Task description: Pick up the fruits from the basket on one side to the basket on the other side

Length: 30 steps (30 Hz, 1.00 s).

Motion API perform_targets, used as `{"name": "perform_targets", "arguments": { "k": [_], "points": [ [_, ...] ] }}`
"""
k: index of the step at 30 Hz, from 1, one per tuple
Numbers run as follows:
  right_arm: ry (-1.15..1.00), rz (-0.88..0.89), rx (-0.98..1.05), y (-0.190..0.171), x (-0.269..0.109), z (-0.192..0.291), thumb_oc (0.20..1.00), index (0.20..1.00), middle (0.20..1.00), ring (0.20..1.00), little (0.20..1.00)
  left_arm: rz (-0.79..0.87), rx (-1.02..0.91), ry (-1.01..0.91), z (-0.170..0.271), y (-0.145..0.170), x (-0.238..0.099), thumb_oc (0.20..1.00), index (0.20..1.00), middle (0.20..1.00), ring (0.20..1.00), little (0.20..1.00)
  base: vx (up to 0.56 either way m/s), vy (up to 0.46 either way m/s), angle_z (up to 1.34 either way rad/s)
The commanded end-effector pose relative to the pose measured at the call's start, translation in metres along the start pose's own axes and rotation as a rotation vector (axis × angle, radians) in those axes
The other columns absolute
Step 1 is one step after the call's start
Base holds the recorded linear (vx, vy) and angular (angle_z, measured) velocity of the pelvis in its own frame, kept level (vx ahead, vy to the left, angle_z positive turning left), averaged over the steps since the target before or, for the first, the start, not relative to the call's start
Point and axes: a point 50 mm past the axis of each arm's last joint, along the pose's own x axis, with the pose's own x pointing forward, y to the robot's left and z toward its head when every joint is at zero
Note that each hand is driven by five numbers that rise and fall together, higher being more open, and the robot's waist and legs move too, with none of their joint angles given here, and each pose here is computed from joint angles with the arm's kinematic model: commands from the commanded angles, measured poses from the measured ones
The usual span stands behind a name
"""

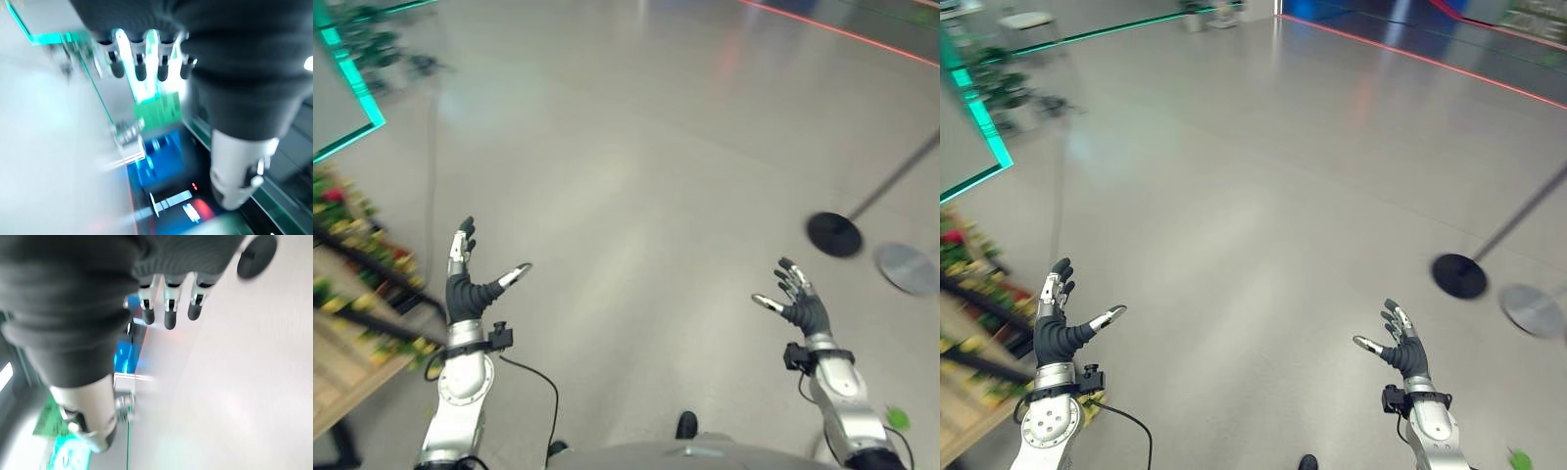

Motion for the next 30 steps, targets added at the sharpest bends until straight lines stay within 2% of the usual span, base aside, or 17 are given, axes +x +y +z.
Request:
{"name": "perform_targets", "arguments": {
  "k": [1,10,15,19,22,26,30],
  "points": [
    [-0.268,-0.003,0.046,0.0,0.02,0.053,1.0,1.0,1.0,1.0,1.0,-0.03,-0.033,-0.201,0.032,-0.002,0.024,1.0,1.0,1.0,1.0,1.0,0.16,-0.337,-1.54],
    [-0.226,-0.003,0.064,0.003,0.018,0.044,1.0,1.0,1.0,1.0,1.0,-0.074,-0.036,-0.201,0.034,-0.009,0.022,1.0,1.0,1.0,1.0,1.0,0.19,-0.07,-1.85],
    [-0.192,0.016,0.033,-0.003,0.01,0.037,1.0,1.0,1.0,1.0,1.0,-0.073,-0.036,-0.196,0.033,-0.005,0.019,1.0,1.0,1.0,1.0,1.0,0.14,0.153,-2.09],
    [-0.134,-0.023,0.002,-0.021,-0.008,0.025,1.0,1.0,1.0,1.0,1.0,-0.132,-0.057,-0.174,0.031,-0.009,0.016,1.0,1.0,1.0,1.0,1.0,0.07,0.224,-0.93],
    [-0.153,-0.028,0.004,-0.02,-0.007,0.029,1.0,1.0,1.0,1.0,1.0,-0.143,-0.043,-0.181,0.031,-0.01,0.021,1.0,1.0,1.0,1.0,1.0,-0.15,0.247,-1.6],
    [-0.199,-0.027,0.001,-0.003,0.004,0.037,1.0,1.0,1.0,1.0,1.0,-0.082,0.004,-0.197,0.033,0.0,0.029,1.0,1.0,1.0,1.0,1.0,-0.13,0.091,-1.79],
    [-0.141,-0.042,-0.011,-0.004,-0.001,0.025,1.0,1.0,1.0,1.0,1.0,-0.032,-0.025,-0.167,0.029,0.005,0.025,1.0,1.0,1.0,1.0,1.0,-0.12,-0.036,-1.51]
  ]
}}
